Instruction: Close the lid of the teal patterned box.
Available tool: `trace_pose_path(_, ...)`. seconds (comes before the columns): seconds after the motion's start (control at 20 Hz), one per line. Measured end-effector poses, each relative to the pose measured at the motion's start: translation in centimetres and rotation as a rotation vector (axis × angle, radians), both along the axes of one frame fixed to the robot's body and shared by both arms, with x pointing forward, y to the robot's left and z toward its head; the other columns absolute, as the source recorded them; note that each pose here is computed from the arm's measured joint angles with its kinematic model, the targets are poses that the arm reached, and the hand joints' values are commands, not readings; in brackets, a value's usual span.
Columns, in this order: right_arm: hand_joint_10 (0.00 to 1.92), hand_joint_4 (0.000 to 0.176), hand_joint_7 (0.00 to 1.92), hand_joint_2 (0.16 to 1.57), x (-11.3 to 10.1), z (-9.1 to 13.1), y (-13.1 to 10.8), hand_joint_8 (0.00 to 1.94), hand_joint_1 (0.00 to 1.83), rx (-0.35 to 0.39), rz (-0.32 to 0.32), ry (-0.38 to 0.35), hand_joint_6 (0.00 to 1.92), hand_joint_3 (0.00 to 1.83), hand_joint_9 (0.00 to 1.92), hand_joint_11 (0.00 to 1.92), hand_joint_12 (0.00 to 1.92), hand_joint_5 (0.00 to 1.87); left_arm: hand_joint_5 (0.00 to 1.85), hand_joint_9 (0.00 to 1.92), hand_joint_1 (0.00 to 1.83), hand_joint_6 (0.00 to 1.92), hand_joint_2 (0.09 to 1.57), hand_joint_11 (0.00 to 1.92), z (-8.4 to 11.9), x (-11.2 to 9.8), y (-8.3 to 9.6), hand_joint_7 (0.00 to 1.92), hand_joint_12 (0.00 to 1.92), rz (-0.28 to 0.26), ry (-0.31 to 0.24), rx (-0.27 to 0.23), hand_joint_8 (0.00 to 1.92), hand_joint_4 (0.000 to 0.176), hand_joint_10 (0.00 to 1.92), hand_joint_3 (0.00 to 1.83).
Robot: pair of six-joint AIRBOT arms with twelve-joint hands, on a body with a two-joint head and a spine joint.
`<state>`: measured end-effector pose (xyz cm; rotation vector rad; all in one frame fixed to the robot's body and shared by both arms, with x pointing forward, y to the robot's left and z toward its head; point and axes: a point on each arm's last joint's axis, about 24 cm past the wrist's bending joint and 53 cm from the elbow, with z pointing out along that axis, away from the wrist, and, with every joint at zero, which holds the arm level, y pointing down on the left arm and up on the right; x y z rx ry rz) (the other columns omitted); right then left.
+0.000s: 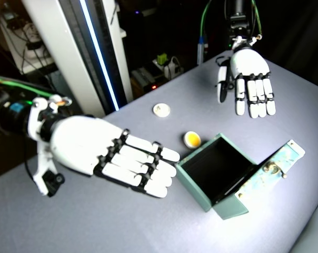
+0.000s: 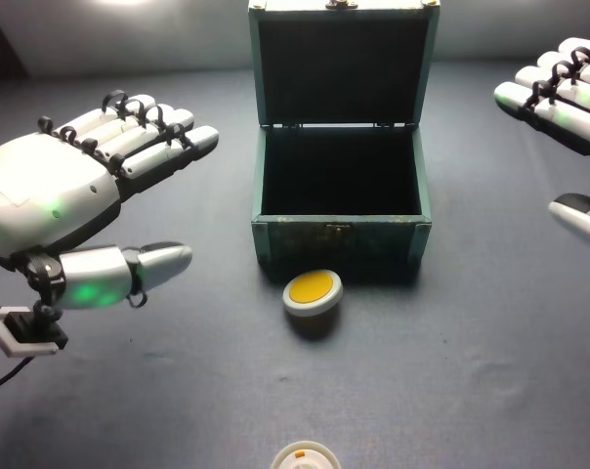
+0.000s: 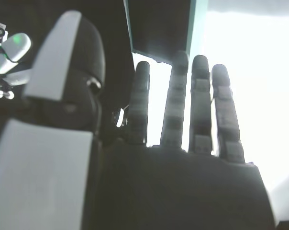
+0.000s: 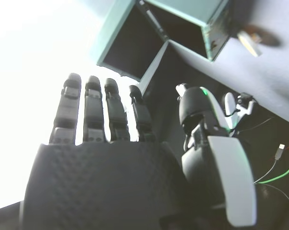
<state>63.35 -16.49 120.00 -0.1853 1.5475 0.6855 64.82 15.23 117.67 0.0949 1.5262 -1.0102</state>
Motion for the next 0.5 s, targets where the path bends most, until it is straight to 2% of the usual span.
trace_pose_path(0.05,0.00,0.000,0.00,1.43,0.0,0.2,0.0,0.00,0.32,0.003,0.000,-0.006,0.00,0.02,0.00,0.00,0.00,0.00,0.00,0.00,0.06,0.00,1.32,0.00,0.1,0.0,0.0,0.00,0.00,0.000,-0.002,-0.002,0.00,0.071,0.00,0.02)
trace_pose_path(0.2,0.00,0.000,0.00,1.43,0.0,0.2,-0.1,0.00,0.32,0.007,-0.003,-0.008,0.00,0.02,0.00,0.00,0.00,0.00,0.00,0.00,0.10,0.00,1.33,0.00,0.2,0.0,0.0,0.00,0.00,-0.001,-0.006,-0.004,0.00,0.092,0.00,0.01)
trace_pose_path(0.25,0.00,0.000,0.00,1.44,0.1,0.4,-0.2,0.00,0.34,0.008,-0.006,-0.012,0.00,0.02,0.00,0.00,0.00,0.00,0.00,0.00,0.11,0.00,1.33,0.00,0.2,0.0,0.0,0.00,0.00,-0.002,-0.006,-0.005,0.00,0.091,0.00,0.01)
trace_pose_path(0.3,0.00,0.000,0.00,1.46,0.3,0.6,-0.4,0.00,0.38,0.013,-0.013,-0.018,0.00,0.02,0.00,0.00,0.00,0.00,0.00,0.00,0.08,0.00,1.35,0.00,0.4,0.0,-0.2,0.00,0.00,-0.005,-0.011,-0.005,0.00,0.102,0.00,0.02)
trace_pose_path(0.35,0.00,0.000,0.00,1.46,0.4,0.6,-0.7,0.00,0.43,0.016,-0.020,-0.019,0.00,0.01,0.00,0.00,0.00,0.00,0.00,0.00,0.09,0.00,1.36,0.00,0.5,0.0,-0.5,0.00,0.00,-0.010,-0.014,-0.009,0.00,0.095,0.00,0.02)
trace_pose_path(0.45,0.00,0.000,0.00,1.48,1.1,1.1,-0.9,0.00,0.43,0.038,-0.035,-0.034,0.00,0.01,0.00,0.00,0.00,0.00,0.00,0.00,0.09,0.00,1.37,0.00,0.9,0.4,-1.5,0.00,0.00,-0.026,-0.029,-0.022,0.00,0.107,0.00,0.02)
trace_pose_path(0.5,0.00,0.000,0.00,1.51,1.6,1.4,-0.7,0.00,0.38,0.051,-0.037,-0.046,0.00,0.00,0.00,0.00,0.33,0.01,0.00,0.00,0.12,0.00,1.37,0.00,0.6,0.5,-2.1,0.00,0.00,-0.039,-0.024,-0.022,0.00,0.092,0.00,0.01)
